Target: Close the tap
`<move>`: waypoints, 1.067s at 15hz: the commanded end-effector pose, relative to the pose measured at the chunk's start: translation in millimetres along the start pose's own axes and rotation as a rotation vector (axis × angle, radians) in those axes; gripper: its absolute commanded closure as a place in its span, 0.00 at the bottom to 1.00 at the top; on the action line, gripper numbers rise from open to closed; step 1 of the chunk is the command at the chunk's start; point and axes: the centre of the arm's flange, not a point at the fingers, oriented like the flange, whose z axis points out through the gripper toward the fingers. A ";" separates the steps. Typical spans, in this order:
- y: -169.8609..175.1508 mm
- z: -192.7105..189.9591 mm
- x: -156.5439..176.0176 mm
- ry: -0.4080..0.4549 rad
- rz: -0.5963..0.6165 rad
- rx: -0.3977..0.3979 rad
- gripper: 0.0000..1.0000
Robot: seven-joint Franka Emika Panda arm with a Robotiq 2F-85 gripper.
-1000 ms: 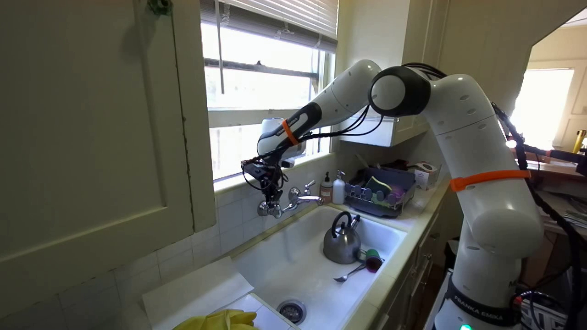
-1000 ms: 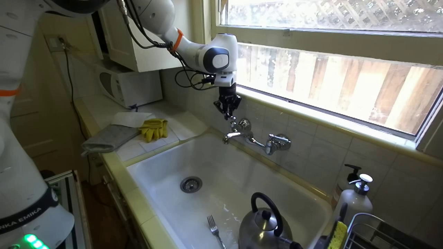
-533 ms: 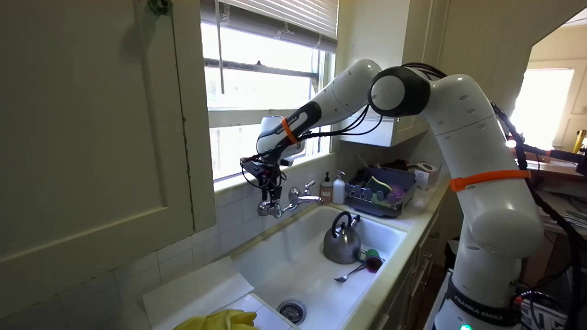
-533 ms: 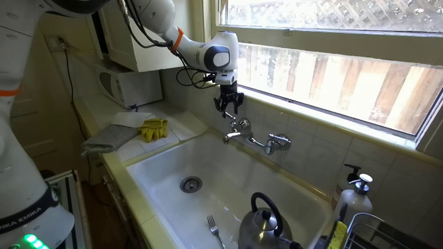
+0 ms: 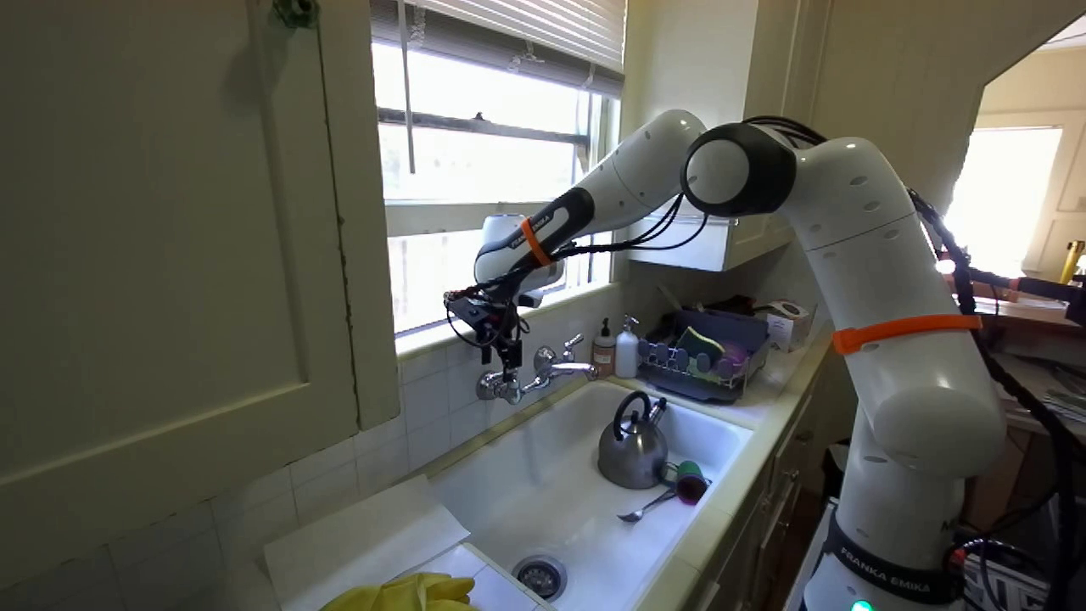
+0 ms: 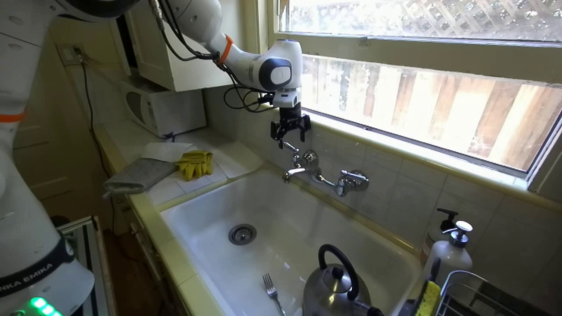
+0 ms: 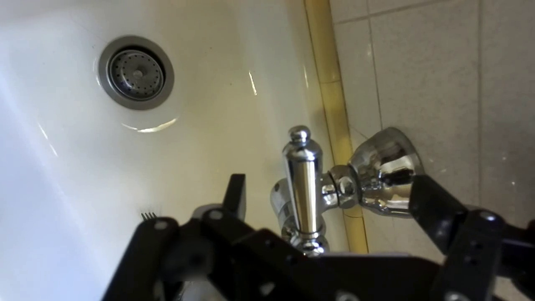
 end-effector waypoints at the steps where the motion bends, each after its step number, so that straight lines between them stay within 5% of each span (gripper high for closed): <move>1: 3.4 -4.0 -0.8 0.007 0.014 0.005 0.01; 7: 24.7 -40.6 13.5 -0.007 -0.078 0.015 0.00; 16: 65.8 -91.9 75.8 0.011 -0.544 -0.103 0.00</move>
